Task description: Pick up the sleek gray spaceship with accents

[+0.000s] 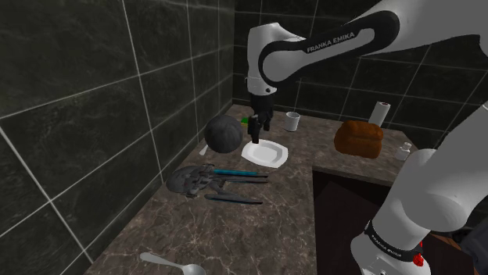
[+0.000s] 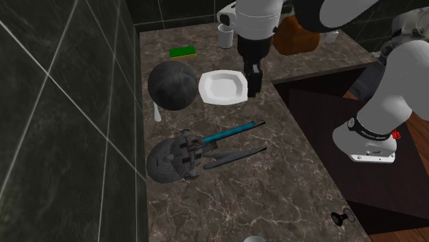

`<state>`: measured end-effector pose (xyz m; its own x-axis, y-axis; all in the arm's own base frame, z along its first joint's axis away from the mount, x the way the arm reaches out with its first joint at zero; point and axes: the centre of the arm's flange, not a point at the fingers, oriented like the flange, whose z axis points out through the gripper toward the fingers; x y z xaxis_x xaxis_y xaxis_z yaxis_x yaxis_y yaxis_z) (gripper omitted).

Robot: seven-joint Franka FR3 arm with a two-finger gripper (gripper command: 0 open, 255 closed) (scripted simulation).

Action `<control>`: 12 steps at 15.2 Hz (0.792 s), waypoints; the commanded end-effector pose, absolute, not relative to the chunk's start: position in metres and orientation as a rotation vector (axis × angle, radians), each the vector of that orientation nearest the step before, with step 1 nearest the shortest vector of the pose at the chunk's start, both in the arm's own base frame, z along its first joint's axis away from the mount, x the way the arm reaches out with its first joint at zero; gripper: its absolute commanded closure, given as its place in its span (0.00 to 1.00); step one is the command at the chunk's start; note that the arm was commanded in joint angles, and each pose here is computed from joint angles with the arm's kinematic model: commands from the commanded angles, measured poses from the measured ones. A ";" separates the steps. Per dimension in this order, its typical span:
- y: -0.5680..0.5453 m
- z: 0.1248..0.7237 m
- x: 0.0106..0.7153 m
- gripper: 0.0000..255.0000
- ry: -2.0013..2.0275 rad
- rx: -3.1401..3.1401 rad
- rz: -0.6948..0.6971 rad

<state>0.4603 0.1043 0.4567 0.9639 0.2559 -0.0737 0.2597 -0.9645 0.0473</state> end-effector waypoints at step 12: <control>0.205 0.353 0.553 0.00 0.686 3.032 -0.102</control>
<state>0.5440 0.1975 0.3616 0.9067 0.4156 -0.0716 0.4178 -0.9084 0.0186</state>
